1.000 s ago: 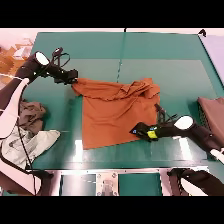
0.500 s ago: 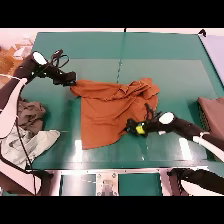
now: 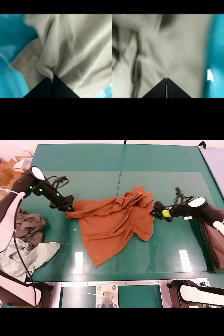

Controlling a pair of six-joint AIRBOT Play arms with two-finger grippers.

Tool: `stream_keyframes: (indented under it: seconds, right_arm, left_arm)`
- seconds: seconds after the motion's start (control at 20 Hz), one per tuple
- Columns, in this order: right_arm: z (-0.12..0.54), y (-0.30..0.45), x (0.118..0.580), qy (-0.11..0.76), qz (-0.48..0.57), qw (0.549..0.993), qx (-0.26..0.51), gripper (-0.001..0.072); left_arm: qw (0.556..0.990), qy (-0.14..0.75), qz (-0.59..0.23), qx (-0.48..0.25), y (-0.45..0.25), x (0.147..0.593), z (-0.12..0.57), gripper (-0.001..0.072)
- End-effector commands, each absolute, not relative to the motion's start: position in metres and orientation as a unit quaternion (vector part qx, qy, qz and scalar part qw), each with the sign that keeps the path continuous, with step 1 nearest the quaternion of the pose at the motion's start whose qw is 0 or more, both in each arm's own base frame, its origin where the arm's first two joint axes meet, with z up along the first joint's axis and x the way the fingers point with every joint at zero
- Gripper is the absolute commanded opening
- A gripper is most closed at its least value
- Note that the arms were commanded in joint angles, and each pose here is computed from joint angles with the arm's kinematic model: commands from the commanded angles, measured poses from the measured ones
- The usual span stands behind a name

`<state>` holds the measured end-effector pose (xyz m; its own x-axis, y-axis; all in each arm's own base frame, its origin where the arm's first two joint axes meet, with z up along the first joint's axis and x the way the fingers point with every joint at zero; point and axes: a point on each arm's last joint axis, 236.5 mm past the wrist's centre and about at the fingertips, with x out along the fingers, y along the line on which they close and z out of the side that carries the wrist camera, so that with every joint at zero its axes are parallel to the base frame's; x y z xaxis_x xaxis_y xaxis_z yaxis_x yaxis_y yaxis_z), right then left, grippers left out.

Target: Fold the shirts.

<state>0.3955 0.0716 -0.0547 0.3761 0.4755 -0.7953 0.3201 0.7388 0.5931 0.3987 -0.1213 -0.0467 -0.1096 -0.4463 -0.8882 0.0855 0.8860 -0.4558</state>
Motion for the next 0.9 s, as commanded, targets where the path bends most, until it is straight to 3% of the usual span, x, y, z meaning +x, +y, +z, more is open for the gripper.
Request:
stream_keyframes:
  seconds: [0.0, 0.2, 0.25, 0.3, 0.35, 0.4, 0.7, 0.75, 0.8, 0.85]
  right_arm:
    - [-0.036, 0.060, 0.379, 0.591, 0.090, 0.727, 0.338, 0.0069]
    - [-0.032, 0.101, 0.294, 0.630, 0.116, 0.690, 0.337, 0.0071]
    - [-0.034, 0.118, 0.268, 0.638, 0.127, 0.680, 0.338, 0.0149]
    - [-0.038, 0.138, 0.247, 0.643, 0.138, 0.669, 0.348, 0.0335]
    - [-0.045, 0.160, 0.232, 0.644, 0.152, 0.660, 0.356, 0.0458]
    - [-0.054, 0.177, 0.224, 0.645, 0.159, 0.654, 0.362, 0.0498]
    - [-0.100, 0.251, 0.228, 0.672, 0.160, 0.630, 0.354, 0.0486]
    - [-0.106, 0.258, 0.232, 0.679, 0.162, 0.627, 0.347, 0.0437]
    - [-0.110, 0.264, 0.241, 0.680, 0.171, 0.629, 0.336, 0.0315]
    - [-0.111, 0.269, 0.249, 0.678, 0.185, 0.633, 0.324, 0.0135]
  left_arm:
    - [0.620, 0.741, -0.222, -0.133, -0.142, 0.375, -0.049, 0.0024]
    - [0.644, 0.722, -0.210, -0.139, -0.135, 0.391, -0.048, 0.0024]
    - [0.648, 0.719, -0.207, -0.142, -0.132, 0.394, -0.049, 0.0025]
    - [0.653, 0.716, -0.203, -0.143, -0.129, 0.397, -0.049, 0.0025]
    - [0.656, 0.713, -0.202, -0.144, -0.129, 0.399, -0.049, 0.0025]
    - [0.660, 0.710, -0.201, -0.144, -0.129, 0.402, -0.050, 0.0025]
    - [0.660, 0.710, -0.207, -0.133, -0.127, 0.400, -0.051, 0.0025]
    - [0.660, 0.710, -0.207, -0.133, -0.127, 0.400, -0.050, 0.0025]
    - [0.660, 0.710, -0.208, -0.132, -0.127, 0.400, -0.051, 0.0025]
    - [0.662, 0.708, -0.212, -0.125, -0.126, 0.401, -0.050, 0.0025]
